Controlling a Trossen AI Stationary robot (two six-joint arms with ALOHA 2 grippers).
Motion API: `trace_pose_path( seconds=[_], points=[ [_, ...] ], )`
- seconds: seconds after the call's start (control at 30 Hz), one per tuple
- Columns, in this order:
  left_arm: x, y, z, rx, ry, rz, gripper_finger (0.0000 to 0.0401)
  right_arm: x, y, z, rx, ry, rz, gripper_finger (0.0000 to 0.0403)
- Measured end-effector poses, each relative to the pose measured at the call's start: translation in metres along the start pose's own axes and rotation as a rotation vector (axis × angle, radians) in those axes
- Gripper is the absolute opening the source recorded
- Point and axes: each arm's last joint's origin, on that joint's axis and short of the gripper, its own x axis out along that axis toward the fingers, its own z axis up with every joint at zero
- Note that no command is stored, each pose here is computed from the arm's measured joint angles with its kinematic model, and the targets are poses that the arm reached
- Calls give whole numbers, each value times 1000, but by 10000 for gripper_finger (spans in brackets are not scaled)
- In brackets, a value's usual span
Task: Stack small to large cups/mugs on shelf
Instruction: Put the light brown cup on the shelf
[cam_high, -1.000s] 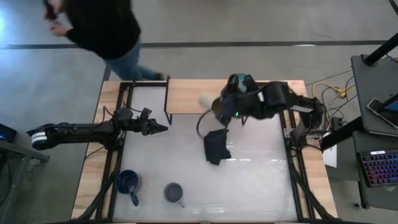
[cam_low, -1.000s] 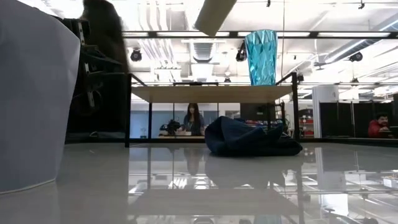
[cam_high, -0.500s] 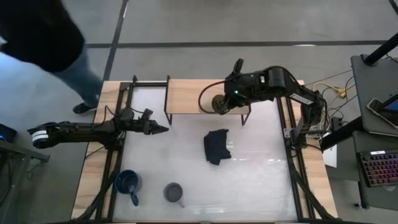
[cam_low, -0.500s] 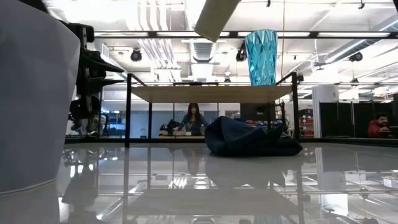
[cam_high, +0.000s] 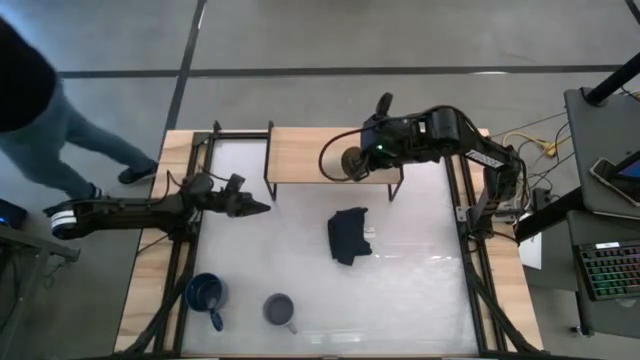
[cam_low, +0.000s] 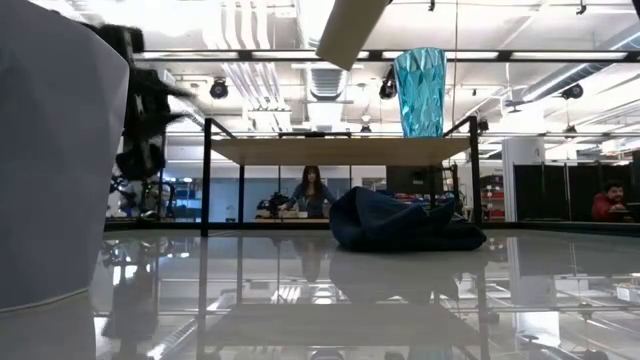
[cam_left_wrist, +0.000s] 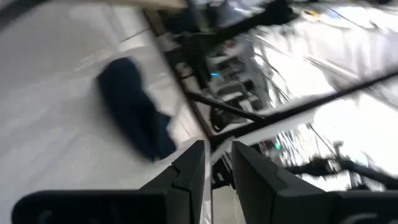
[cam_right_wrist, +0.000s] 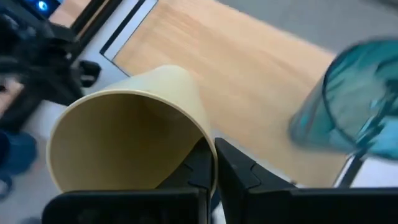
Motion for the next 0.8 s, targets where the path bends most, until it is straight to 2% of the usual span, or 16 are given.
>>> trace_pose_path(
  seconds=[0.17,0.47,0.67,0.8],
  points=[
    [-2,-17,4,111,-45,-134,66,-15,-7,1,-110,-111,-52,9],
    [-1,-44,19,128,-84,-240,66,-55,-30,18,-90,-372,-37,9],
    [3,-54,26,136,-92,-256,66,-51,-60,41,-89,-356,-72,9],
    [7,-57,31,87,-86,-259,66,-41,-74,57,-148,-358,-93,9]
  ],
)
